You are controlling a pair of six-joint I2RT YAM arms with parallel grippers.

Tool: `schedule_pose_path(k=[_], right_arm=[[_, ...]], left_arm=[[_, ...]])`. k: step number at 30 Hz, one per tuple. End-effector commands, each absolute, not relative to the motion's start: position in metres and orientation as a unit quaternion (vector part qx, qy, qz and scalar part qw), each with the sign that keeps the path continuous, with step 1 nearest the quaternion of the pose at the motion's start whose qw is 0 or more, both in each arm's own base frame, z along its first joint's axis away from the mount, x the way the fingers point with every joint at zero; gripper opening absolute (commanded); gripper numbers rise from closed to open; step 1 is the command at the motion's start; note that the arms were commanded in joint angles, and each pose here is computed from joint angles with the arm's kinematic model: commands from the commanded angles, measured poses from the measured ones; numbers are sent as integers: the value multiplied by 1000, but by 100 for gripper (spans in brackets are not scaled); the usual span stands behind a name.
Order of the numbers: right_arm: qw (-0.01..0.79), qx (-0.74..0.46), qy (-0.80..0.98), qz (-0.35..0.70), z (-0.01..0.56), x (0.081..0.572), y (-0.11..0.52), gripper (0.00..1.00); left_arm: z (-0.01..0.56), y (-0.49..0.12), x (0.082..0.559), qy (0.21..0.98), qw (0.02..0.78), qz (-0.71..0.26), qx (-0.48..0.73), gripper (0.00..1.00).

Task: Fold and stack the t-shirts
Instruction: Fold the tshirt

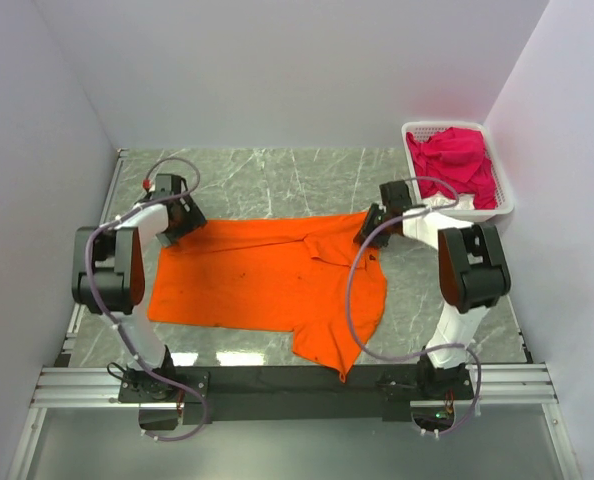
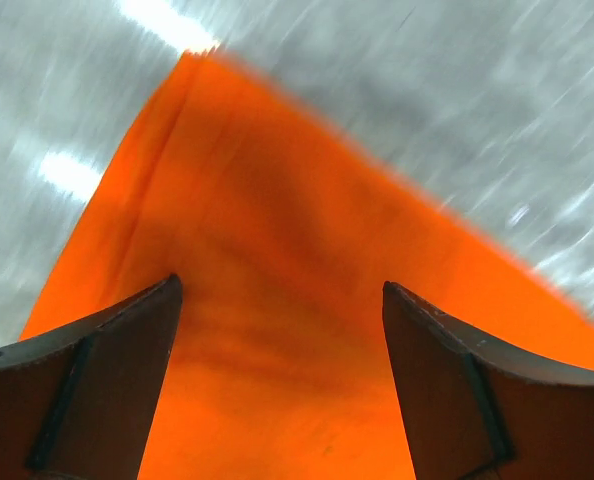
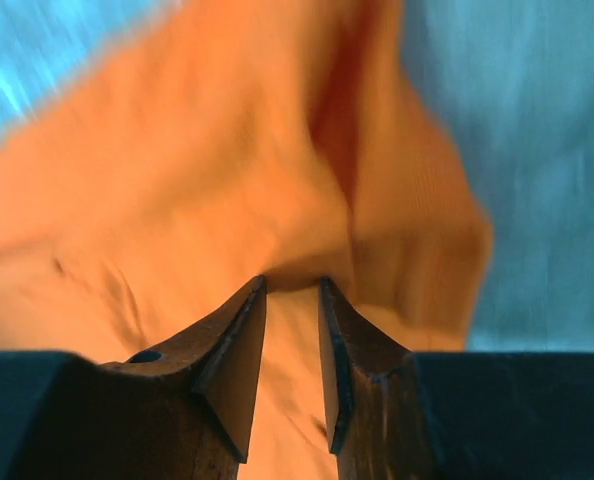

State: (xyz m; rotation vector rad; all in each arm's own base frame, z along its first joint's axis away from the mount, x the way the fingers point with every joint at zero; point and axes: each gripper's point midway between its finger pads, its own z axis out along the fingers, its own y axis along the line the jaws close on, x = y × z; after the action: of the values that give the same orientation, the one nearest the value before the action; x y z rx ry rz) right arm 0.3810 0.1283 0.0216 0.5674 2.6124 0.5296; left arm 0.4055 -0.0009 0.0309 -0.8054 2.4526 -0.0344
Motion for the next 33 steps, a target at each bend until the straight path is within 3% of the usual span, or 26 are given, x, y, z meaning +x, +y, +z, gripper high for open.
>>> schedule_pose_path(k=[1,9,15,17,19,20,22,23,25,28,33], right_arm=[[227,217,933,174,28,420,119,36],[258,232,928,135,44,501,90,39],[300,193,926,127,76,537,90,42],[328,183,918,129,105,531,90,51],[324,180,920,124,105,509,91,57],[345,183,912,125,128,500,89,57],[324,183,920,120,113,465,92,57],[338,189,913,128,130,452,93,57],[309,192,923,122,106,413,94,57],[315,198,918,138,110,364,93,55],[308,192,920,146,102,311,88,49]], left_arm=[[30,-5,436,908,285,-28,-305,87],[2,-4,481,912,260,-25,-315,87],[57,-5,503,897,314,-44,-309,90],[89,4,489,885,344,-31,-312,91],[128,12,473,870,383,-18,-311,91],[122,21,455,870,377,7,-317,91],[144,26,431,860,396,13,-321,91],[129,41,409,862,377,28,-338,91],[138,44,385,854,387,21,-348,91],[102,47,334,860,351,18,-370,91],[82,59,290,851,336,19,-404,89]])
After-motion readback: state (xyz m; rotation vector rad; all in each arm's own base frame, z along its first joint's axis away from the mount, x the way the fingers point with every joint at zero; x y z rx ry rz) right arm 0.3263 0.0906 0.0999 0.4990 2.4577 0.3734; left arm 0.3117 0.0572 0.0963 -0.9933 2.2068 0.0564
